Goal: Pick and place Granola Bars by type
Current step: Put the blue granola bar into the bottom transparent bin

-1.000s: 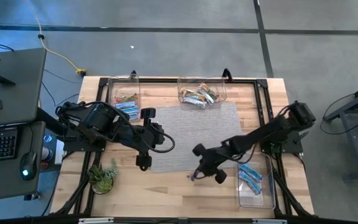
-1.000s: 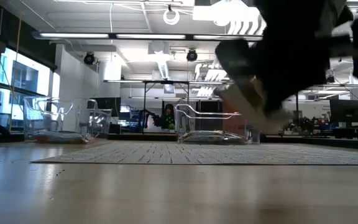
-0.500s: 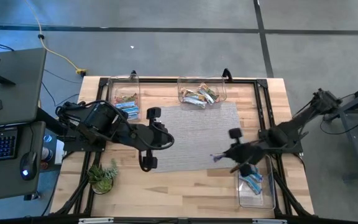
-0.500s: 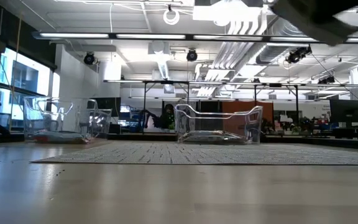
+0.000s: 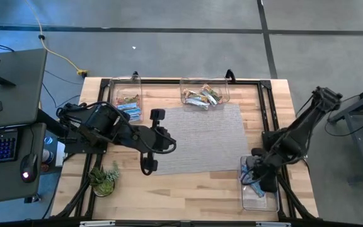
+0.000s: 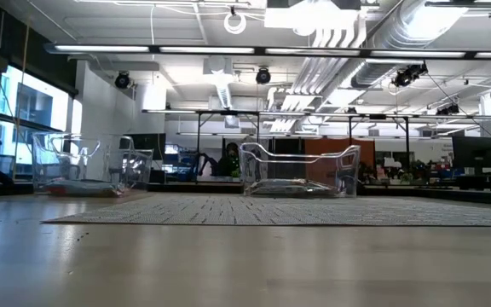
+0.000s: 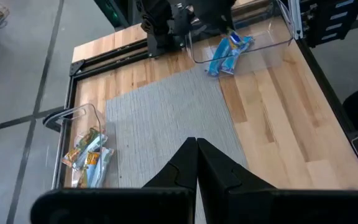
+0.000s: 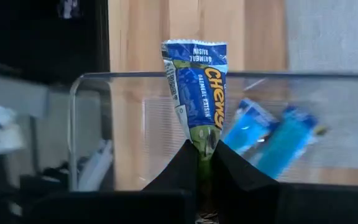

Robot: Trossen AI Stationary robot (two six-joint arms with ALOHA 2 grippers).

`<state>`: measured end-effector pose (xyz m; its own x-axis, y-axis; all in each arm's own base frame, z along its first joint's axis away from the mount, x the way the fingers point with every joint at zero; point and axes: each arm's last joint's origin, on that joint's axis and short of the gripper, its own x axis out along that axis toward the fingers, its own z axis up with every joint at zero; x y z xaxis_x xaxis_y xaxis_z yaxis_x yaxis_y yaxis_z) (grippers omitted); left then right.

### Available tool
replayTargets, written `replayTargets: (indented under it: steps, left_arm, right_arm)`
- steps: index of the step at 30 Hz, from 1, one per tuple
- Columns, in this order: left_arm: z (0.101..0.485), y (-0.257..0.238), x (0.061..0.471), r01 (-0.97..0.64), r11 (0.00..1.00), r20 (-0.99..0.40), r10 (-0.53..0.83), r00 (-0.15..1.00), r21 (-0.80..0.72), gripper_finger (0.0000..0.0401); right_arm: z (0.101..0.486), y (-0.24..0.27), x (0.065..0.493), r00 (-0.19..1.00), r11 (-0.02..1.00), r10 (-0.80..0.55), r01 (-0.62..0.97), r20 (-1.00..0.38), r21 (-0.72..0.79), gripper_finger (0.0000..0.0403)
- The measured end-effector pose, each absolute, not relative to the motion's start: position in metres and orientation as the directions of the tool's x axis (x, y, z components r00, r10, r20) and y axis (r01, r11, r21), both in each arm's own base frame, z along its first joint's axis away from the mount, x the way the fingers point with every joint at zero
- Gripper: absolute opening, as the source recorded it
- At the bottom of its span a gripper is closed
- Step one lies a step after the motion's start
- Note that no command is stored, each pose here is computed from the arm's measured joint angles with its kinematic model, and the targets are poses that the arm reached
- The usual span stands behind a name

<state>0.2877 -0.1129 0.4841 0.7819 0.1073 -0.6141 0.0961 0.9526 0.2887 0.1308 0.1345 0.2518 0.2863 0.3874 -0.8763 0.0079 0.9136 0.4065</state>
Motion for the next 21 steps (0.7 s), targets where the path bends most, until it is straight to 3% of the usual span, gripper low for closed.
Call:
replayTargets:
  steps: [3,7,10,21]
  left_arm:
    - [0.484,-0.114,0.288,0.082,0.969,-0.622,0.083,0.779,0.233,0.0001]
    - [0.482,-0.114,0.286,0.095,0.972,-0.644,0.067,0.762,0.213,0.0001]
    - [0.482,-0.113,0.286,0.094,0.972,-0.645,0.068,0.761,0.214,0.0001]
    - [0.482,-0.114,0.286,0.093,0.973,-0.642,0.067,0.763,0.212,0.0001]
  right_arm:
    - [0.229,0.141,0.127,0.271,0.9,0.389,0.091,-0.88,0.426,0.0012]
    - [0.194,0.144,0.117,0.138,0.886,0.409,0.175,-0.902,0.428,0.0014]
    - [0.183,0.143,0.113,0.105,0.882,0.41,0.209,-0.906,0.423,0.0021]
    - [0.183,0.137,0.12,0.157,0.853,0.37,0.333,-0.915,0.402,0.0104]
